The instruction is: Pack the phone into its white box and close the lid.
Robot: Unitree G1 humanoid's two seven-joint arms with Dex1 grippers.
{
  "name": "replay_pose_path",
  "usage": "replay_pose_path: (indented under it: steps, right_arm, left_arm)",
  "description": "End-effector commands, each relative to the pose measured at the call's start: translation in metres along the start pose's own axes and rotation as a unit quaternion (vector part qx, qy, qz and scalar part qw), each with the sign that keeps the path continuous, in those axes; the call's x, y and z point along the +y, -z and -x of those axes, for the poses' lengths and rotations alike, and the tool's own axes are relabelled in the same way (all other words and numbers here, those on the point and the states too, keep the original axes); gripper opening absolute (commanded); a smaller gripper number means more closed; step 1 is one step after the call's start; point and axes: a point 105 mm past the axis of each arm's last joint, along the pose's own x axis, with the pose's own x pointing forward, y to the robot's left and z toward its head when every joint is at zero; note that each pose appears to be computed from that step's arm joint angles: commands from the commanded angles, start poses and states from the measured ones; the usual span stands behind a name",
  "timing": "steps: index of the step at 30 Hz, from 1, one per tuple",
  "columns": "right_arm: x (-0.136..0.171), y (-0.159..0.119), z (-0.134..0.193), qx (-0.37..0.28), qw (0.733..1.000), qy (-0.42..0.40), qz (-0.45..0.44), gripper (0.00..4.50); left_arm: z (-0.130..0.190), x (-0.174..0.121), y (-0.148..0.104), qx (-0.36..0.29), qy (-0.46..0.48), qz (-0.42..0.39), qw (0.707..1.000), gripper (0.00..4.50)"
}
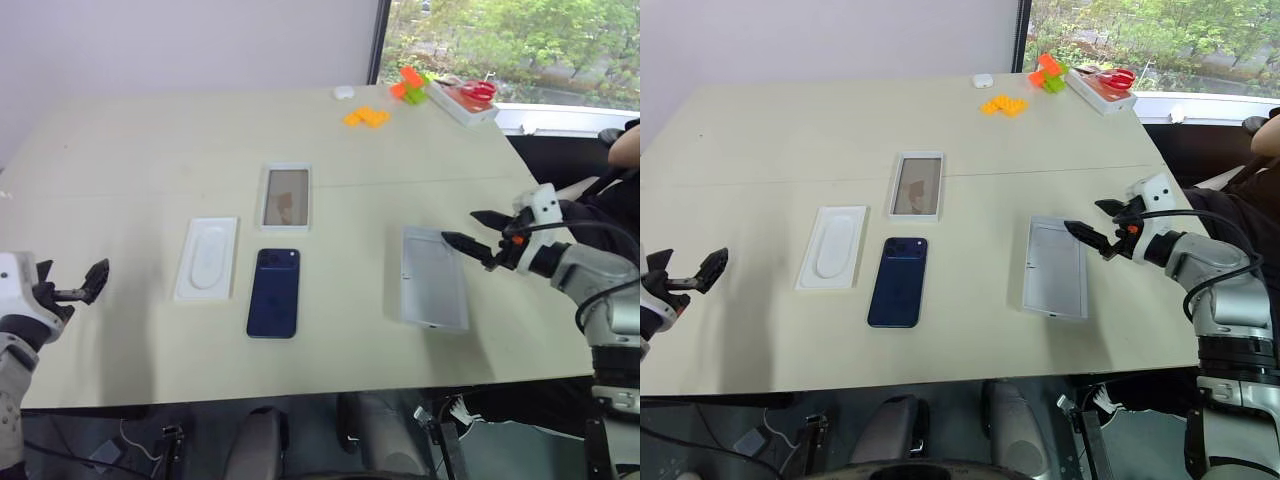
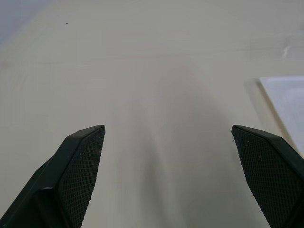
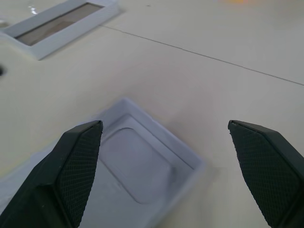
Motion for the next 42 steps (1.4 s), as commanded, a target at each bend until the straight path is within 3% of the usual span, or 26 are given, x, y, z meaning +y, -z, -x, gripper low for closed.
replay_pose_path:
  steps: [1,9,14,19,26,36,42]
  right_arm:
    - [0.018,-0.024,-0.007,-0.034,0.999,-0.031,0.026,4.42]
    - [0.075,-0.044,-0.034,-0.064,0.99,-0.114,0.051,4.42]
    - [0.13,-0.043,-0.058,-0.069,0.977,-0.185,0.076,4.42]
    - [0.16,-0.04,-0.067,-0.075,0.971,-0.211,0.079,4.42]
    - [0.165,-0.031,-0.069,-0.063,0.972,-0.21,0.083,4.42]
    - [0.171,-0.028,-0.068,-0.064,0.972,-0.213,0.078,4.42]
    - [0.176,-0.028,-0.065,-0.063,0.967,-0.229,0.091,4.42]
  left_arm:
    - [0.0,-0.016,-0.01,-0.015,0.024,-0.001,1.0,4.5]
    - [-0.002,-0.031,-0.007,0.003,0.061,0.009,0.998,4.5]
    - [-0.003,-0.046,0.002,0.032,0.088,0.04,0.995,4.5]
    - [-0.015,-0.062,-0.002,0.044,0.094,0.078,0.992,4.5]
    - [-0.02,-0.073,0.015,0.105,0.09,0.126,0.982,4.5]
    - [-0.015,-0.107,0.033,0.234,0.166,0.237,0.928,4.5]
    - [-0.014,-0.11,0.039,0.261,0.166,0.262,0.914,4.5]
